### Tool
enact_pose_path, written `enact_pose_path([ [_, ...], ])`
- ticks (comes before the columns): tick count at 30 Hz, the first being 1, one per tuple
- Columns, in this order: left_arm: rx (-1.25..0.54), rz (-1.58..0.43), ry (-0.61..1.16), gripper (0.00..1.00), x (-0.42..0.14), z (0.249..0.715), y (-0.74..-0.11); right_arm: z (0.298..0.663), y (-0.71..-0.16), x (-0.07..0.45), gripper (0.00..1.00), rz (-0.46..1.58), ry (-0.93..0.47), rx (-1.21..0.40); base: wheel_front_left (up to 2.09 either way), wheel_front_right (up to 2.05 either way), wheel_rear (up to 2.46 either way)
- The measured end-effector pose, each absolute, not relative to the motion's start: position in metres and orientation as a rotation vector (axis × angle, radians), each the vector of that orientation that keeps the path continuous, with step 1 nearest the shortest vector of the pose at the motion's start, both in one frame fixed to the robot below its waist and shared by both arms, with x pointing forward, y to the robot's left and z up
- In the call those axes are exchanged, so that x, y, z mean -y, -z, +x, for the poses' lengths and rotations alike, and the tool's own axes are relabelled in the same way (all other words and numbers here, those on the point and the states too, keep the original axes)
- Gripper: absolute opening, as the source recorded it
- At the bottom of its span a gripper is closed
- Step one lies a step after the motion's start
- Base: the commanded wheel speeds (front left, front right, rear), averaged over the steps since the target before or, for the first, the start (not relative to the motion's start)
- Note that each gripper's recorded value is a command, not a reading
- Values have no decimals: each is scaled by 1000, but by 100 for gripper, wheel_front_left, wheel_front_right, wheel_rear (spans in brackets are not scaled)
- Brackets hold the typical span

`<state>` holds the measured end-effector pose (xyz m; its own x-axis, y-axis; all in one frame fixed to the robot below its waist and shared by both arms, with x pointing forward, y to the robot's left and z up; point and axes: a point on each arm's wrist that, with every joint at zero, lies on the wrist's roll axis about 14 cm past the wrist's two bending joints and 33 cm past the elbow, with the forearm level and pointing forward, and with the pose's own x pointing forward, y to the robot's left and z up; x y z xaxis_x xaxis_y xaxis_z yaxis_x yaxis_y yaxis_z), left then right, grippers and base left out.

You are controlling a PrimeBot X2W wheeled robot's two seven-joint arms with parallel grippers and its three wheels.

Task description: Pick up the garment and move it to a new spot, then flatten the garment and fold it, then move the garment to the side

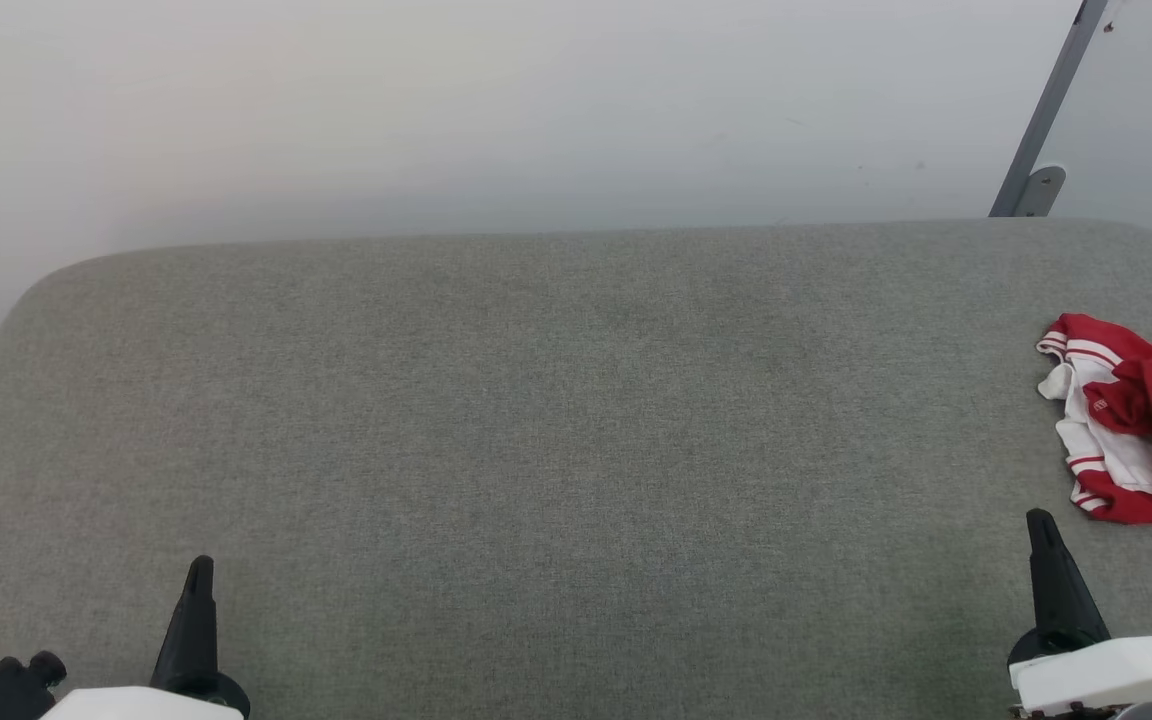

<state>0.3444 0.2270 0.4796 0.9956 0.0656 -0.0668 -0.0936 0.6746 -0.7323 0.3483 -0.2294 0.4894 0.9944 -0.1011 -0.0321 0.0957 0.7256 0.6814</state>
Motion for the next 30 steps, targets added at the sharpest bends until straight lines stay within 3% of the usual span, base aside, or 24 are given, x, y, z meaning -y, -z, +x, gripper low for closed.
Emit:
enact_pose_path([
  [30,-31,-1135,-82,0,-218,363,-486,364,-491,219,0,1094,91,-7,0,0,0],
])
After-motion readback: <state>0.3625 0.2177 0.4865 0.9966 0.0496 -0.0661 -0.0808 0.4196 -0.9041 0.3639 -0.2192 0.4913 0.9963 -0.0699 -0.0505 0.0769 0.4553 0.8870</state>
